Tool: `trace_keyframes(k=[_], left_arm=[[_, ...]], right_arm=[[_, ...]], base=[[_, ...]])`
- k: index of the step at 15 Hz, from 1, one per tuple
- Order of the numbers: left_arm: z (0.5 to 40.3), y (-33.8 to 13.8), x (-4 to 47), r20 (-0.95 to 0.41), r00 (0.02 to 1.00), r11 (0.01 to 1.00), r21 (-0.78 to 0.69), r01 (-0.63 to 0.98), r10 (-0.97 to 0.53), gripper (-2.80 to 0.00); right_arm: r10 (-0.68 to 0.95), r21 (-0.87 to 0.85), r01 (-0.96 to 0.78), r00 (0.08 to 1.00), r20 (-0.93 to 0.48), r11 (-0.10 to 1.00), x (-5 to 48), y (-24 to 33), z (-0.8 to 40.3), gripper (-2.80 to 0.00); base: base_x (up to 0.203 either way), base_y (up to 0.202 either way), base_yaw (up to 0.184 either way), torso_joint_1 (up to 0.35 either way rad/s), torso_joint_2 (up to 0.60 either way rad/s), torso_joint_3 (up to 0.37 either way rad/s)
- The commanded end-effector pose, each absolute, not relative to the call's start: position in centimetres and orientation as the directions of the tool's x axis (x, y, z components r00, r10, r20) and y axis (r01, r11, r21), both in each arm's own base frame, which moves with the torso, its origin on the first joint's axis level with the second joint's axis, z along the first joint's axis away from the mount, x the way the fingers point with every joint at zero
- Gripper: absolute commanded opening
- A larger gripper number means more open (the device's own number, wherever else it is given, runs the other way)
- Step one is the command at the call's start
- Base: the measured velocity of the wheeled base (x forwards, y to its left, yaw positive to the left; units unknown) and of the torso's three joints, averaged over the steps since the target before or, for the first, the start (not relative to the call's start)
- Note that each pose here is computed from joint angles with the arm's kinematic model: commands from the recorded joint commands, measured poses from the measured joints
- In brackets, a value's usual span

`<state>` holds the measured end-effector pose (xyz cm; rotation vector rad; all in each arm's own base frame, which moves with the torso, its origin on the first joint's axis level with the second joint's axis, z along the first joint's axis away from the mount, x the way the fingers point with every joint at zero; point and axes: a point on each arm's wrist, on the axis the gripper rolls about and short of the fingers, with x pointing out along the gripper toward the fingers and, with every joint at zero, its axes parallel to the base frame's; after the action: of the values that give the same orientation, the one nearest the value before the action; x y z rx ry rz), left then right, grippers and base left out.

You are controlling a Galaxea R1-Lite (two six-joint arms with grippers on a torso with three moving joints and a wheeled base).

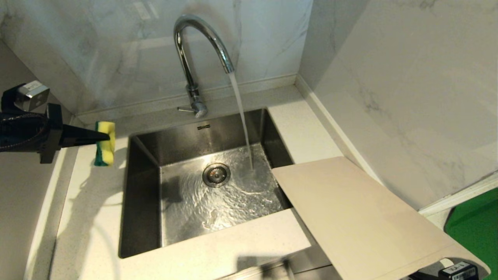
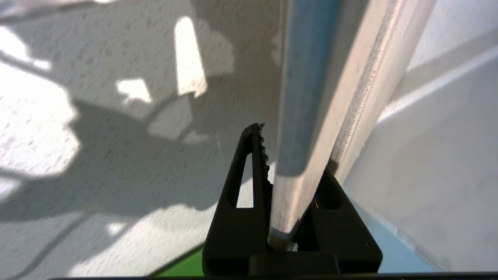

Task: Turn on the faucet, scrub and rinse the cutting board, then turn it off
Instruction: Put down the cutting board

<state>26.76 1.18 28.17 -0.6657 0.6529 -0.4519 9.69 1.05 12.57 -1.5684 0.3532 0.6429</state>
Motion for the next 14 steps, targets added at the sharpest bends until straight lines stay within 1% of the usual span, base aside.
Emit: trace_keyframes(k=[1, 5, 9, 11, 14], left_arm=[[27.4, 1.2, 27.5, -0.421, 0.699, 0.7, -0.697, 0.159, -0.578, -2.8], [26.7, 1.2, 28.2, -0.438, 0.686, 0.698, -0.702, 0.143, -0.581, -2.8], [26.3, 1.0, 28.3, -0.447, 0.675, 0.696, -0.705, 0.138, -0.587, -2.8], [26.2, 0.7, 28.3, -0.45, 0.666, 0.694, -0.705, 0.145, -0.595, -2.8], [26.3, 0.5, 28.1, -0.447, 0.664, 0.693, -0.704, 0.152, -0.599, -2.8]], right_arm=[[0.157, -0.779, -0.613, 0.764, -0.626, -0.13, 10.9, 1.2, 12.9, -2.8], [0.156, -0.744, -0.647, 0.727, -0.668, -0.167, 11.5, 1.3, 13.8, -2.8], [0.152, -0.695, -0.676, 0.681, -0.716, -0.243, 11.6, 1.3, 13.1, -2.8], [0.15, -0.687, -0.677, 0.675, -0.722, -0.262, 12.0, 1.3, 13.2, -2.8], [0.145, -0.664, -0.661, 0.662, -0.735, -0.35, 12.9, 1.4, 13.9, -2.8]], base=[[0.0, 0.0, 0.0, 0.0, 0.0, 0.0], [0.0, 0.0, 0.0, 0.0, 0.0, 0.0], [0.0, 0.0, 0.0, 0.0, 0.0, 0.0], [0.0, 0.0, 0.0, 0.0, 0.0, 0.0], [0.0, 0.0, 0.0, 0.0, 0.0, 0.0]])
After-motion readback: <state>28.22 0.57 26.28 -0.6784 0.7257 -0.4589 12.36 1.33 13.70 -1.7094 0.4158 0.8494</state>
